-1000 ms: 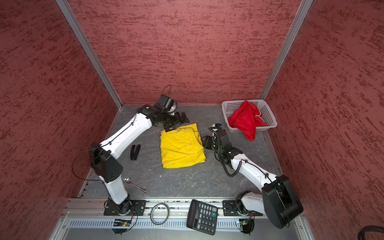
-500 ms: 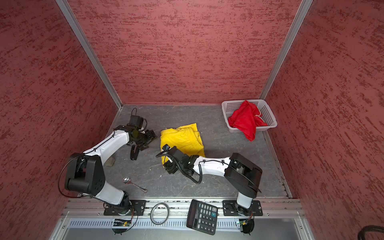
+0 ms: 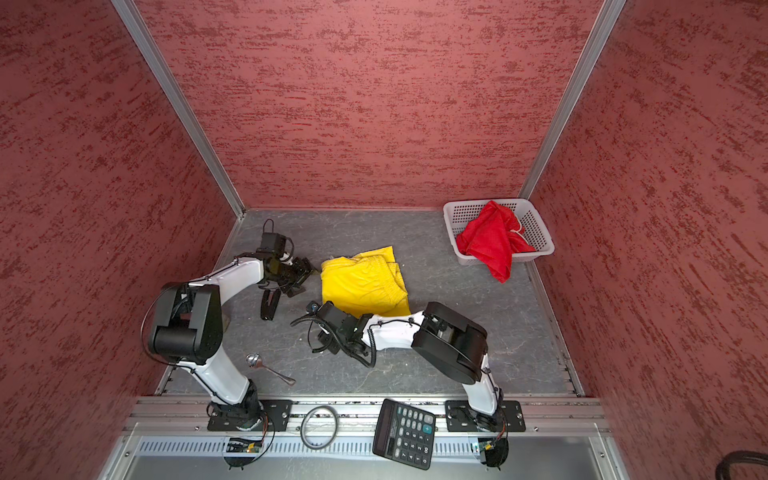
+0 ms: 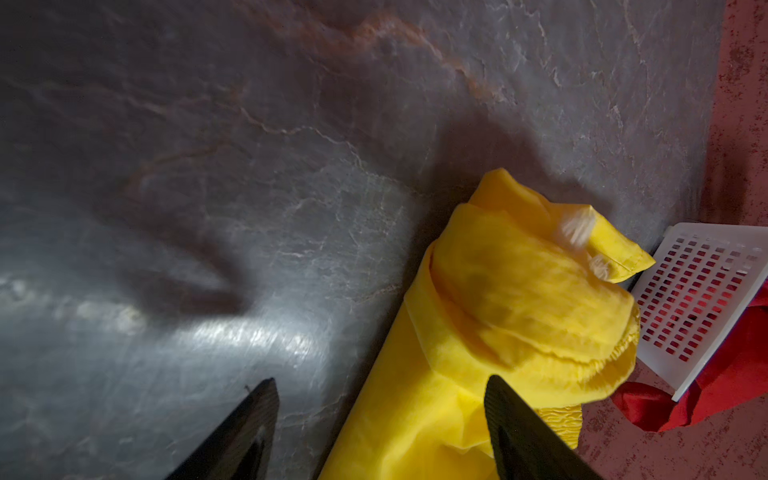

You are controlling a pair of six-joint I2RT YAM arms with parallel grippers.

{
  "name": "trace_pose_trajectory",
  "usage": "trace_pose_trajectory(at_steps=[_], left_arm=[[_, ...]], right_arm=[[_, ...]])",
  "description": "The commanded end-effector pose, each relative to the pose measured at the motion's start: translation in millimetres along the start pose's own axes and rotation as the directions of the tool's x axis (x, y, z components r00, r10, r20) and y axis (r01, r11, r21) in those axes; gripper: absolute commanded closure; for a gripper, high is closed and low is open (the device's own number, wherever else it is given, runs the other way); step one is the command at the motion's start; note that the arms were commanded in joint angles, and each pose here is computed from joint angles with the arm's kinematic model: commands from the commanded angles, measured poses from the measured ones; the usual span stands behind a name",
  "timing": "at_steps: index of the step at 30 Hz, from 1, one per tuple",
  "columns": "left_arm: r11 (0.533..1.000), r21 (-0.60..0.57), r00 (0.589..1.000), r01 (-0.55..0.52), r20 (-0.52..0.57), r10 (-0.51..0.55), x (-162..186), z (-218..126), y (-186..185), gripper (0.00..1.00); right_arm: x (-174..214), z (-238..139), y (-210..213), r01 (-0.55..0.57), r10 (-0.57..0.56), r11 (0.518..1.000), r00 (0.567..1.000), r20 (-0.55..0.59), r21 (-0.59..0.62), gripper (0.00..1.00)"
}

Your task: Fold and stack the shorts

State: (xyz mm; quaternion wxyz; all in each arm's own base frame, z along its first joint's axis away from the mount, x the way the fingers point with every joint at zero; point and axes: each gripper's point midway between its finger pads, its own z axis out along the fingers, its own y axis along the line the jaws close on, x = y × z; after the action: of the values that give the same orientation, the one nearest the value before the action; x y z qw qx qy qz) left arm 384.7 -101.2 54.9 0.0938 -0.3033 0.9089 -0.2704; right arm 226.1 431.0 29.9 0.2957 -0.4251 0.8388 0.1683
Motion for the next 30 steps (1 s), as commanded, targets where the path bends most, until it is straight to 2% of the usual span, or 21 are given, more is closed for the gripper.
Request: trace_pose_trajectory(at_steps=[1, 4, 11, 12, 16, 17, 20, 22, 23, 24, 25, 27, 28, 30], left_arm=[[0.999, 0.05, 1.0, 0.0, -0.007, 0.001, -4.5, 18.9, -7.3, 0.21], [0.996, 0.086, 1.0, 0.015, -0.016, -0.014, -5.3, 32.2, -15.2, 0.22], [0.995, 0.096, 0.999, -0.019, -0.037, 0.023, 25.3, 51.7, -37.9, 0.29], [0.995, 0.093, 0.999, -0.018, -0.039, 0.022, 30.9, 53.3, -37.1, 0.33], [0.993, 0.117, 0.999, 0.024, -0.047, -0.018, 48.8, 54.4, -29.2, 0.66], [0.991, 0.126, 0.998, 0.037, -0.048, -0.031, 51.9, 54.2, -28.0, 0.71], [0.986, 0.151, 0.997, 0.074, -0.041, -0.069, 55.9, 53.9, -22.4, 0.76], [0.976, 0.193, 0.995, 0.097, -0.034, -0.092, 53.6, 53.7, -24.0, 0.76], [0.971, 0.21, 0.994, 0.112, -0.032, -0.108, 51.8, 53.3, -25.2, 0.73], [0.966, 0.227, 0.992, 0.123, -0.03, -0.119, 49.5, 53.3, -27.2, 0.64], [0.961, 0.244, 0.992, 0.129, -0.025, -0.127, 46.8, 53.2, -30.6, 0.48], [0.95, 0.279, 0.99, 0.14, -0.018, -0.141, 41.6, 53.4, -38.5, 0.33], [0.941, 0.305, 0.989, 0.147, -0.013, -0.151, 38.0, 53.3, -44.2, 0.29], [0.921, 0.352, 0.985, 0.164, -0.006, -0.173, 31.9, 54.4, -54.4, 0.29]], right_arm=[[21.8, -8.3, -11.5, -0.036, 0.037, 0.999, 0.998, -0.046, 0.014, 0.76], [40.1, -22.2, -23.8, -0.082, 0.083, 0.996, 0.994, -0.066, 0.023, 0.89], [70.6, -43.3, -51.7, -0.221, 0.221, 0.975, 0.971, -0.091, 0.008, 0.96], [72.0, -44.7, -54.3, -0.23, 0.23, 0.973, 0.969, -0.094, 0.008, 0.97], [73.9, -47.8, -59.0, -0.248, 0.247, 0.969, 0.965, -0.094, -0.001, 0.97], [74.7, -47.5, -59.6, -0.254, 0.252, 0.967, 0.963, -0.097, -0.003, 0.97], [76.7, -47.3, -59.7, -0.261, 0.259, 0.965, 0.961, -0.101, -0.015, 0.98], [79.5, -47.7, -59.4, -0.263, 0.259, 0.965, 0.96, -0.108, -0.022, 1.0], [81.5, -48.2, -59.2, -0.264, 0.259, 0.964, 0.959, -0.114, -0.023, 1.0], [83.9, -48.7, -59.1, -0.266, 0.261, 0.964, 0.958, -0.12, -0.024, 1.0], [85.2, -49.5, -59.2, -0.268, 0.263, 0.963, 0.957, -0.121, -0.024, 1.0], [89.9, -51.5, -58.9, -0.271, 0.266, 0.962, 0.956, -0.126, -0.025, 1.0], [92.4, -52.2, -59.3, -0.273, 0.268, 0.962, 0.955, -0.129, -0.023, 1.0], [96.8, -53.2, -60.3, -0.278, 0.273, 0.961, 0.952, -0.136, -0.017, 1.0]])
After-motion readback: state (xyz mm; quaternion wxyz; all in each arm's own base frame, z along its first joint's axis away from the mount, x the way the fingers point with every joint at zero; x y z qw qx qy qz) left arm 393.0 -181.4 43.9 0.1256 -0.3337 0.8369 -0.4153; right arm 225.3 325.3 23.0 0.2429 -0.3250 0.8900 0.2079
